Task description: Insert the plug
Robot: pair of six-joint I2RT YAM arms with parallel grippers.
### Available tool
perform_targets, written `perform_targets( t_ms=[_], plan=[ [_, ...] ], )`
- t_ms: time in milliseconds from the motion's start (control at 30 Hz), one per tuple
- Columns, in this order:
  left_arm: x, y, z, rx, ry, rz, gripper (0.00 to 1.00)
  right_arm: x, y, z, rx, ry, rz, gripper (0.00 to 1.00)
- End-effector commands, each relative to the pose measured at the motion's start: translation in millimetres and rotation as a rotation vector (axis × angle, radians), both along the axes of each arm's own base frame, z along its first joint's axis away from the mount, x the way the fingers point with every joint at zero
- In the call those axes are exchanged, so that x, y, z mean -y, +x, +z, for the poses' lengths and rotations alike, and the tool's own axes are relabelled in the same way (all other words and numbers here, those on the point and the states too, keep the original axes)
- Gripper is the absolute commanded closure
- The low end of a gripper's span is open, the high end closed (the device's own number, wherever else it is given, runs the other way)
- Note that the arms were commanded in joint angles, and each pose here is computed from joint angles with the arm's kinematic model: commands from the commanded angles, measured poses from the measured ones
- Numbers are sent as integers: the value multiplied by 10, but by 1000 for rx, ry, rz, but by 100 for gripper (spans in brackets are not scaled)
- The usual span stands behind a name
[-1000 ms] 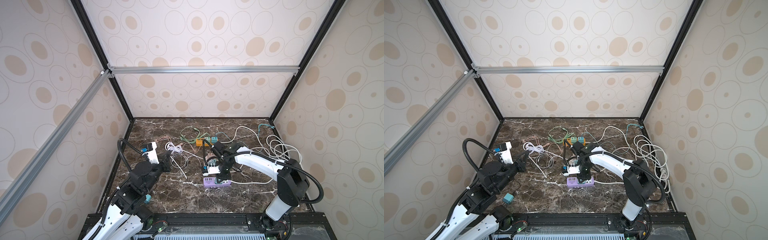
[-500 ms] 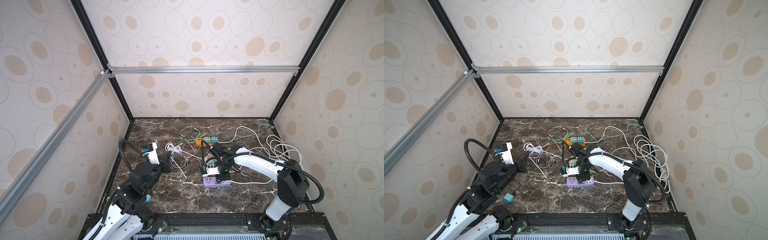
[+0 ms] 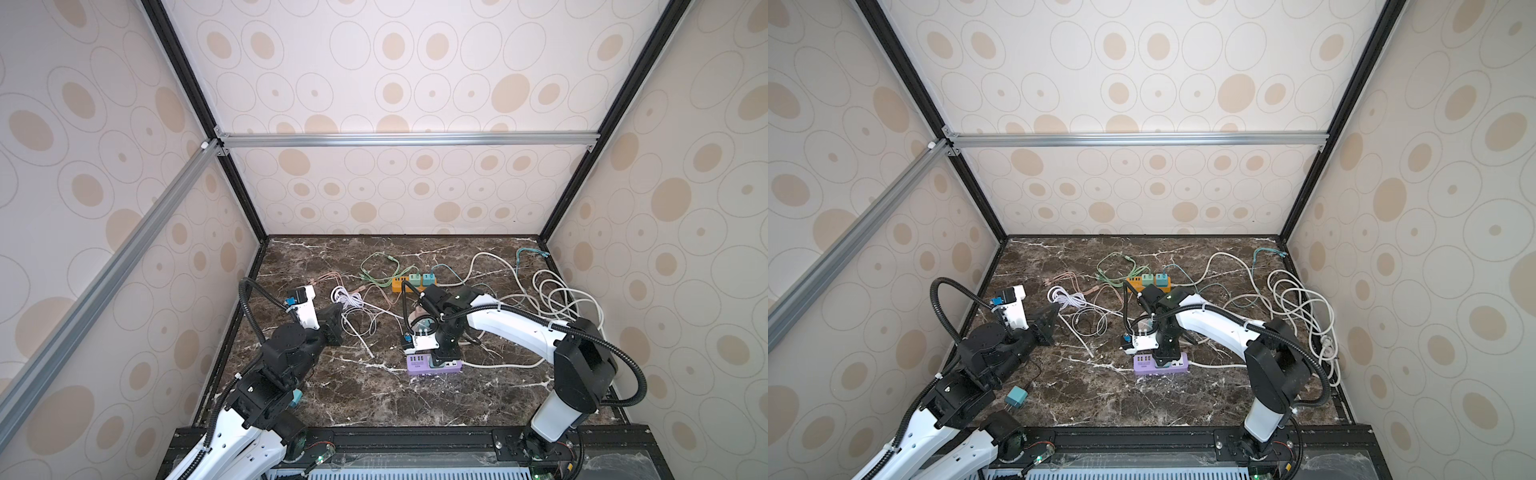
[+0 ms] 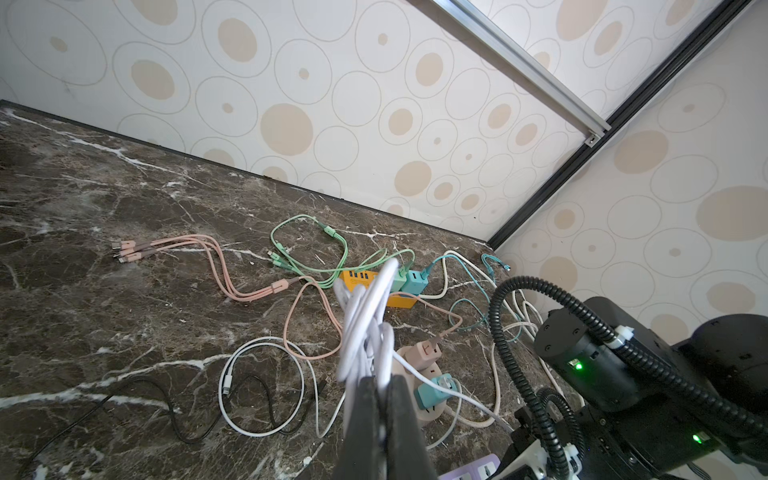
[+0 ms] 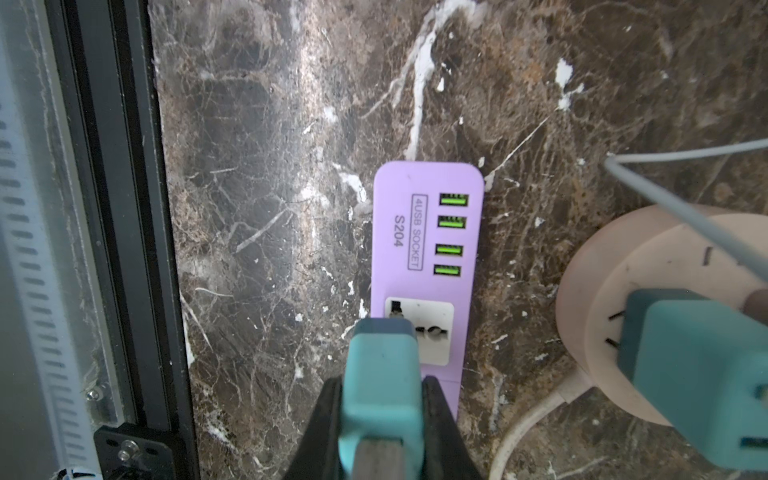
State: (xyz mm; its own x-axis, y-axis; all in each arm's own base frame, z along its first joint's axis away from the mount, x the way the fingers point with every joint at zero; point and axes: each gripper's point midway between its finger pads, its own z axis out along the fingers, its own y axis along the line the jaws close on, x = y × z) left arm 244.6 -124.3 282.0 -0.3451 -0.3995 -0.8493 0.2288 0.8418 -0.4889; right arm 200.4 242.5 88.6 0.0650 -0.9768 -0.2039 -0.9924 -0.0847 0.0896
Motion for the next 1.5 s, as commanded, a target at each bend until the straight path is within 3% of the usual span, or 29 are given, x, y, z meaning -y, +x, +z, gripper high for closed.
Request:
perform_targets(
  t_ms=[0, 200, 333, 467, 1233, 1467],
  plan=[
    [6, 4, 110, 33, -35, -1, 100, -25, 17, 42, 24, 8, 31, 100],
    [6, -1, 113, 33, -37, -2, 100, 10, 14, -19, 17, -14, 19, 100],
    [2, 1, 116, 34, -35, 0, 100, -77, -34, 205, 12, 60, 19, 100],
    [3, 4, 105, 32, -32, 1, 100, -27, -27, 305, 43, 56, 19, 100],
    [-10, 14, 93, 30, -25, 9, 100, 102, -51, -189, -6, -82, 29, 100],
    [-81, 39, -57, -4, -6, 55, 100, 188, -158, -612, 47, -195, 16, 100]
  ],
)
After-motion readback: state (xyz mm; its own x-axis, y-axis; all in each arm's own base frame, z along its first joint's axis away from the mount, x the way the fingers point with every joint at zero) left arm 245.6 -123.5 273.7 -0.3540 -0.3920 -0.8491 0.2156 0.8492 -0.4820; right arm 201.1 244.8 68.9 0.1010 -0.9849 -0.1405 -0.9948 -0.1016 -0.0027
